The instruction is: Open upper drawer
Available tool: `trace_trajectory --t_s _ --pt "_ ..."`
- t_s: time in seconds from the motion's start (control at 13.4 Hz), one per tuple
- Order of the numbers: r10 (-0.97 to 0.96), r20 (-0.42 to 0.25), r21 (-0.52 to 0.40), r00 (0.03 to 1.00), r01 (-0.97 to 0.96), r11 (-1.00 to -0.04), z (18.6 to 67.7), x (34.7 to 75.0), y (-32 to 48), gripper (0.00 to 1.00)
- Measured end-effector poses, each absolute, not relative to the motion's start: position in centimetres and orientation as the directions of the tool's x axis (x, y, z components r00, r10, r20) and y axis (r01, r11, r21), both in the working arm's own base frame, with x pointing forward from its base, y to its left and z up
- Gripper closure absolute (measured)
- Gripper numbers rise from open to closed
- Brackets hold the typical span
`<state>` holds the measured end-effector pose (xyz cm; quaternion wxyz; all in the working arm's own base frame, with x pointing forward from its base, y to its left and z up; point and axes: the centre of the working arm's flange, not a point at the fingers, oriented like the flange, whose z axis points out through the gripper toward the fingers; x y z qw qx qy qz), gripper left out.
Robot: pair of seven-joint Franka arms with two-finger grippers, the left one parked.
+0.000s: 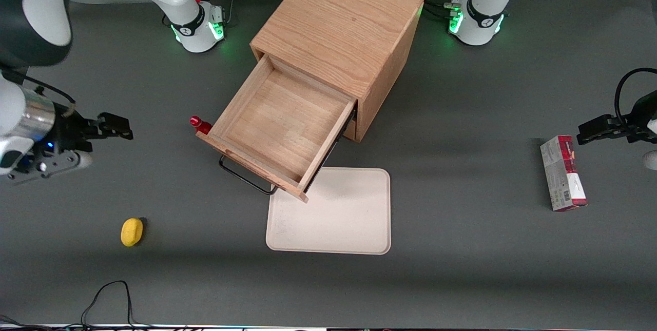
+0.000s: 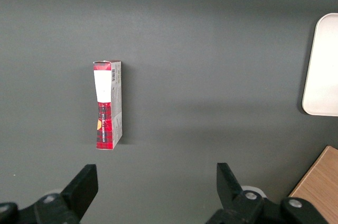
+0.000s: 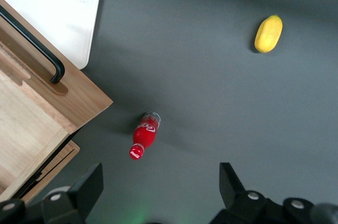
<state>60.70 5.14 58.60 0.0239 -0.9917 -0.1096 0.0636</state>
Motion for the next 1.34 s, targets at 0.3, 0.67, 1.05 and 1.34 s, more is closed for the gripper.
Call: trace_trajectory --t_s 0.3,0.67,1.05,1.34 --pt "0.196 -0.049 -0.084 0.979 0.192 -0.978 56.4 57.2 5.1 0.01" --pt "0.173 -0.036 -0.098 0.984 0.169 -0.981 57.9 55.4 3.0 0.00" --pt "0.175 -0.035 -0.012 0.984 0.175 -0.985 59.9 55.0 2.4 0.00" --pt "0.155 -0.040 0.002 0.987 0.155 -0.988 60.4 54.9 1.9 0.00"
